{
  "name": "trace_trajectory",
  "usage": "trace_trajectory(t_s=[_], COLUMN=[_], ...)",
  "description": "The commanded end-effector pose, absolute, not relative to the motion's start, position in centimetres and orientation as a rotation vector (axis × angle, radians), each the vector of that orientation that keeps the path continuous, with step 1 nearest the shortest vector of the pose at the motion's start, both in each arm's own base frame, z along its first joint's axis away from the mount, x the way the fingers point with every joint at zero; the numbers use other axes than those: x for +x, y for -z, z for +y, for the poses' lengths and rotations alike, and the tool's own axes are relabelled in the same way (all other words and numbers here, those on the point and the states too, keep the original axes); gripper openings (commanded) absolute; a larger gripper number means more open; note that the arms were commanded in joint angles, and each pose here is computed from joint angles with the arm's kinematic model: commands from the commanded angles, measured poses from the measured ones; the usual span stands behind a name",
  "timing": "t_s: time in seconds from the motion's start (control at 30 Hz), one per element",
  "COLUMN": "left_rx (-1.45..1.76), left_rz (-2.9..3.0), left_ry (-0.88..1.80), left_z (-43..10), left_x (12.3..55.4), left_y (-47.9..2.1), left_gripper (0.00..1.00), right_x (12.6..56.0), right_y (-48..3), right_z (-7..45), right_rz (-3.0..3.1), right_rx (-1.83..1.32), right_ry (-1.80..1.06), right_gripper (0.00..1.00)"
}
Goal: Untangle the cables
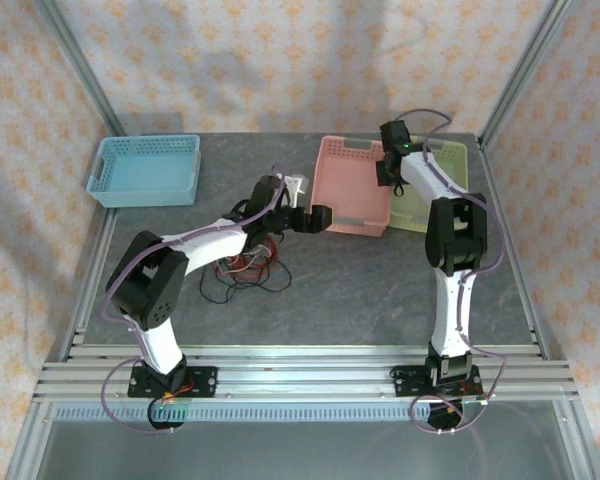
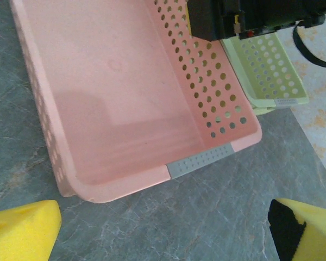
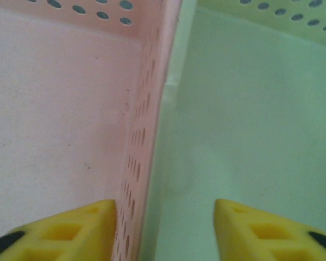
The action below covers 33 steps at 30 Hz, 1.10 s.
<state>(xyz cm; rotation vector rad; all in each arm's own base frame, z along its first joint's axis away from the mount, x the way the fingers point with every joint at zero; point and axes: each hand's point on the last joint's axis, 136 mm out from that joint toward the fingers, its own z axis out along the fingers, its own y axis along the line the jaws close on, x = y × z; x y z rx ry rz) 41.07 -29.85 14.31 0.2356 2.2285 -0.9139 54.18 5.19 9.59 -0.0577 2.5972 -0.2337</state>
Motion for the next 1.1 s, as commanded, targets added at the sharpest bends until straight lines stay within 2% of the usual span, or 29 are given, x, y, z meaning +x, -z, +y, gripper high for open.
trace_trajectory(t_s=[0.0, 0.13, 0.3, 0.47, 0.6, 0.87, 1.07], left_rx=[0.199, 0.085, -0.185, -0.433, -0.567, -0.649, -0.655], left_rz=[2.194, 2.175, 2.117, 2.089, 2.081, 2.11, 2.213], left_ry=[0.809, 0.602, 0.441, 0.329, 0.258, 0.177, 0.192], left_z=[-28.5, -23.3, -12.8, -3.3, 1.9, 6.8, 7.7], left_x=[42.7, 44.3, 46.1, 46.8, 47.3, 50.3, 53.2], left_y=[-16.3, -18.4, -20.5, -19.9, -19.0, -17.5, -15.5], left_gripper=[0.99, 0.99, 0.99, 0.99, 0.99, 0.99, 0.99], right_x=[55.0, 55.2, 53.3, 50.1, 47.1, 42.1, 40.4], right_y=[-12.4, -16.8, -21.1, -21.9, -21.5, -21.5, -22.3], right_z=[5.7, 6.7, 10.7, 16.2, 21.7, 29.6, 30.9], right_rz=[2.547, 2.454, 2.32, 2.286, 2.283, 2.257, 2.222], right_rx=[-0.006, 0.078, 0.114, 0.11, 0.038, -0.072, -0.07], right_ry=[0.201, 0.095, -0.017, -0.166, -0.322, -0.474, -0.526], right_gripper=[0.63, 0.75, 0.75, 0.75, 0.78, 0.83, 0.83])
